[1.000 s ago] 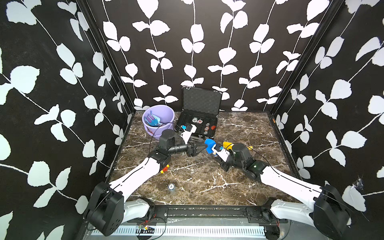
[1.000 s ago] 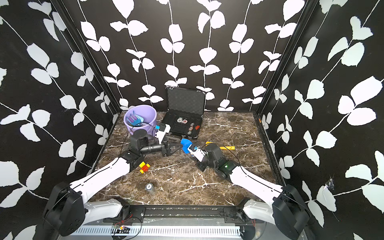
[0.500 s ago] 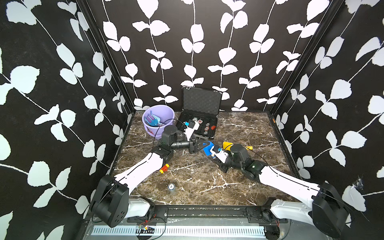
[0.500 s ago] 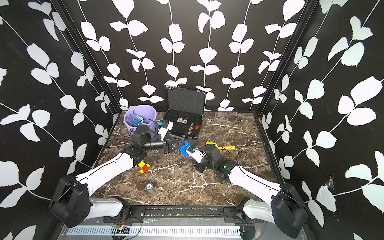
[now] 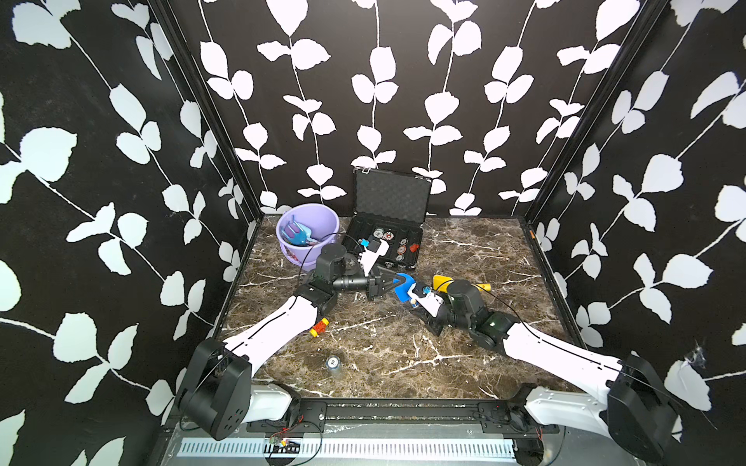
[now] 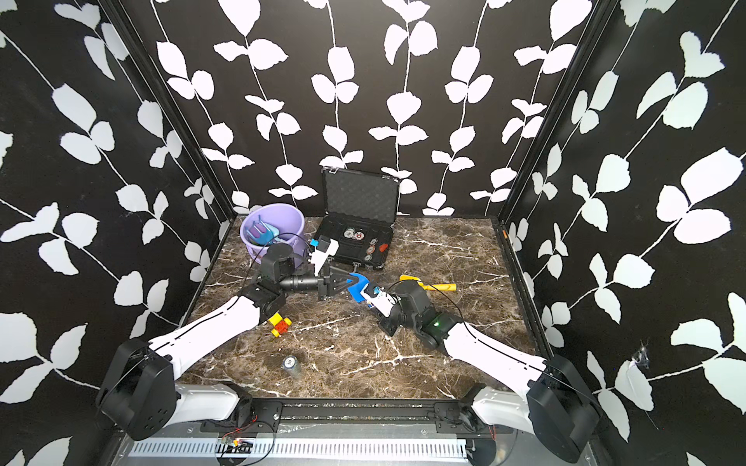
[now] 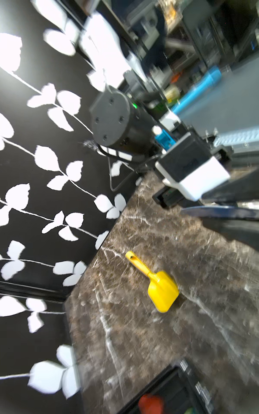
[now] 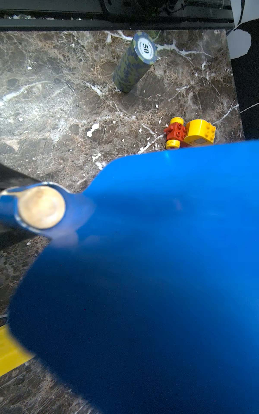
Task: Organize the gardening tools
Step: Pick up the gardening tool from the center of the board, then place the gardening tool in the container.
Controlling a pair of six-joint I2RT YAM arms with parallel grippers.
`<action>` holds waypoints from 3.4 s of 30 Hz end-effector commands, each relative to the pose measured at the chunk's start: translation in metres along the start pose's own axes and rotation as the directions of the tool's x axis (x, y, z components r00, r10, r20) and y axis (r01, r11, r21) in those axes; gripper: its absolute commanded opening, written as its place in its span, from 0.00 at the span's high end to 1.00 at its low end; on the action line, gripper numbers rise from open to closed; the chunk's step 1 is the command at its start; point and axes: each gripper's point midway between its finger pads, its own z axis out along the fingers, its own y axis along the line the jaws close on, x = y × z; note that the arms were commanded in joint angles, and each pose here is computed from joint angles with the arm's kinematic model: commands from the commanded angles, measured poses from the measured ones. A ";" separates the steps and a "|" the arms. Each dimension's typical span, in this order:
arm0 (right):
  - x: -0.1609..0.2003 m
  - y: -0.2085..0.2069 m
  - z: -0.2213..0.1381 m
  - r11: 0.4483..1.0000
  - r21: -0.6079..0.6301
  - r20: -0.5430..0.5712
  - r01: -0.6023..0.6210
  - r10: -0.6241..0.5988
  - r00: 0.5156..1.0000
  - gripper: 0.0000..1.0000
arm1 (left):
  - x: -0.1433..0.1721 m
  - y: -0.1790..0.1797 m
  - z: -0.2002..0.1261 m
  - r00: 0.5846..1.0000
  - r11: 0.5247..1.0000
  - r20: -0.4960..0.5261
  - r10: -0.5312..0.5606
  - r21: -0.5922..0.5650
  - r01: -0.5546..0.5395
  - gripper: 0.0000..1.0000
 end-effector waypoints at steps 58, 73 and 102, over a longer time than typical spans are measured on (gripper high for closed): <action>0.077 -0.202 -0.101 0.462 0.695 0.076 -0.551 0.715 0.695 0.01 | -0.196 0.164 -0.239 0.973 0.338 0.007 0.231 -0.938 -0.074 1.00; 0.099 -0.219 -0.084 0.433 0.667 0.048 -0.606 0.787 0.615 0.00 | -0.164 0.231 -0.246 0.984 0.414 0.100 0.146 -0.910 0.031 1.00; 0.138 -0.251 -0.039 0.381 0.580 0.023 -0.720 0.876 0.482 0.05 | -0.107 0.303 -0.237 0.996 0.448 0.069 -0.049 -0.890 0.084 1.00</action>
